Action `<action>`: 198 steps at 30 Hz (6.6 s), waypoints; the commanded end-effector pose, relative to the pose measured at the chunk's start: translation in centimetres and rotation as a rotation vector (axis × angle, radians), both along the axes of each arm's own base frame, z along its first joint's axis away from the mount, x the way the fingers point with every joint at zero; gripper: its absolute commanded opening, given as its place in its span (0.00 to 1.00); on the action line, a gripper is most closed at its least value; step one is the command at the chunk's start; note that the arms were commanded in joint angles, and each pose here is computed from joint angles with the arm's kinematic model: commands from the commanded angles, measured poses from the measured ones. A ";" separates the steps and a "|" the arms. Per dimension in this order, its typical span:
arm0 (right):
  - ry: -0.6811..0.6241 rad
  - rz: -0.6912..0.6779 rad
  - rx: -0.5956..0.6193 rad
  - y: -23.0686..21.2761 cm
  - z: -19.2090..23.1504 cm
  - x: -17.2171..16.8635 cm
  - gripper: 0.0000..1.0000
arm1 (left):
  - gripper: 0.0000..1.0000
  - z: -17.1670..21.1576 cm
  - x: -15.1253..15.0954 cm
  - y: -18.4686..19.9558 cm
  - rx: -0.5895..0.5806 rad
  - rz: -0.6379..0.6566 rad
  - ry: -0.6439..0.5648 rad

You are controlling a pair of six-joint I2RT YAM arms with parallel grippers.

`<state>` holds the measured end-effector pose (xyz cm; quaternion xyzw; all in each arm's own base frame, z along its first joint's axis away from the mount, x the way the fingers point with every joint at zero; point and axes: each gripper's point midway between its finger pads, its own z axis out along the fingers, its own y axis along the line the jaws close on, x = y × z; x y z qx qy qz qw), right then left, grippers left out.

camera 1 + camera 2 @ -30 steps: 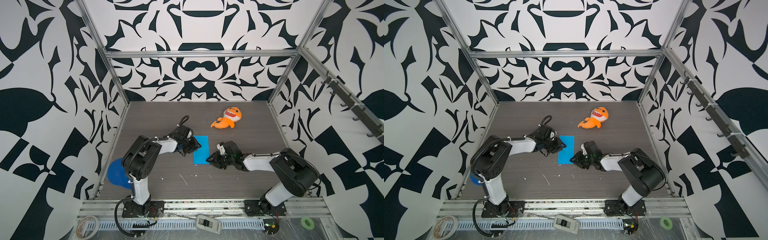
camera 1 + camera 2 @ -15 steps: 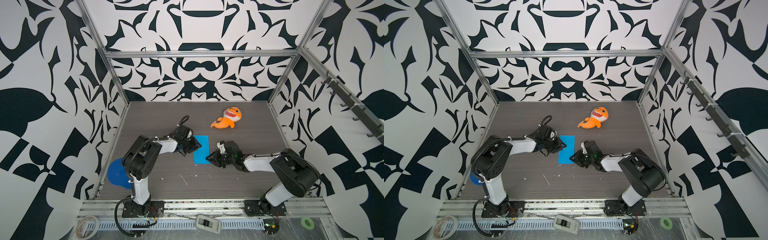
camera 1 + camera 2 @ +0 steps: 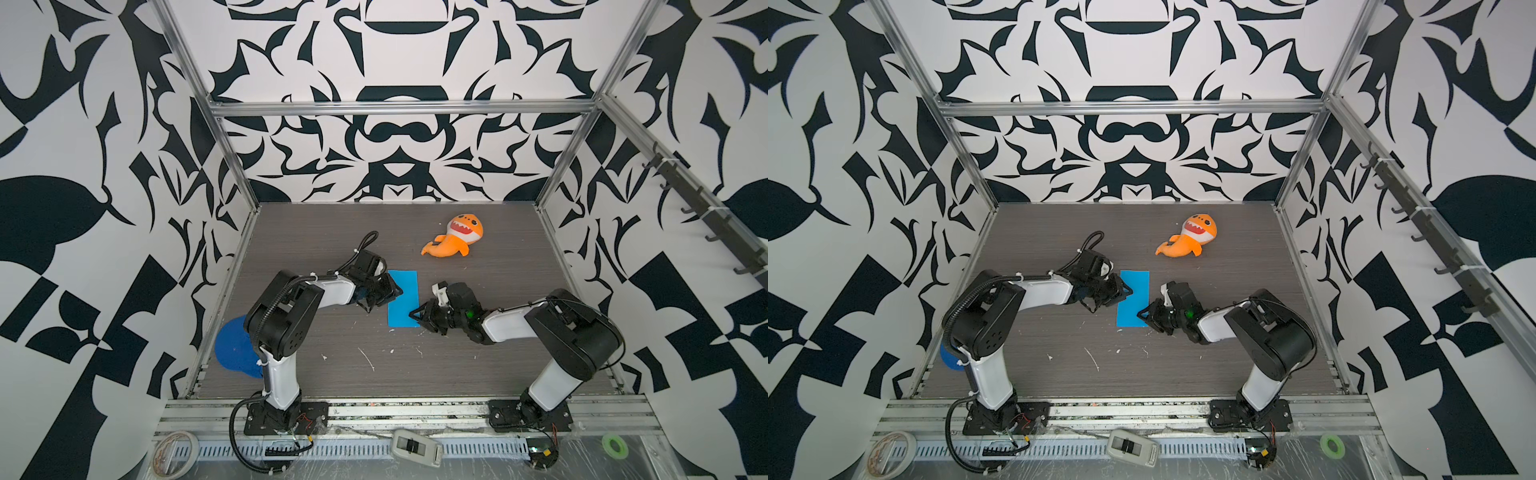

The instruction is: Fold a paper plane with a square sheet of paper (pick it up from the middle)

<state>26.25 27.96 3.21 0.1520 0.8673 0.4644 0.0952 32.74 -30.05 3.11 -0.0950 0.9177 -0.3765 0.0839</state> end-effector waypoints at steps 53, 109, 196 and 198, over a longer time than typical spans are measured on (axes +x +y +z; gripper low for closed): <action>-0.032 0.122 -0.042 2.4 1.9 2.2 0.06 | 0.20 -4.3 -3.5 2.8 0.142 -0.054 0.092; -0.024 0.078 -0.007 1.8 -1.7 1.7 0.11 | 0.19 -4.3 -3.5 3.0 0.146 -0.028 0.102; 0.035 0.026 -0.053 0.5 -4.3 0.9 0.34 | 0.25 2.5 -2.3 3.8 0.045 0.008 -0.065; 0.040 0.026 -0.062 0.2 -4.5 0.7 0.35 | 0.26 2.5 -2.7 3.6 0.043 0.006 -0.065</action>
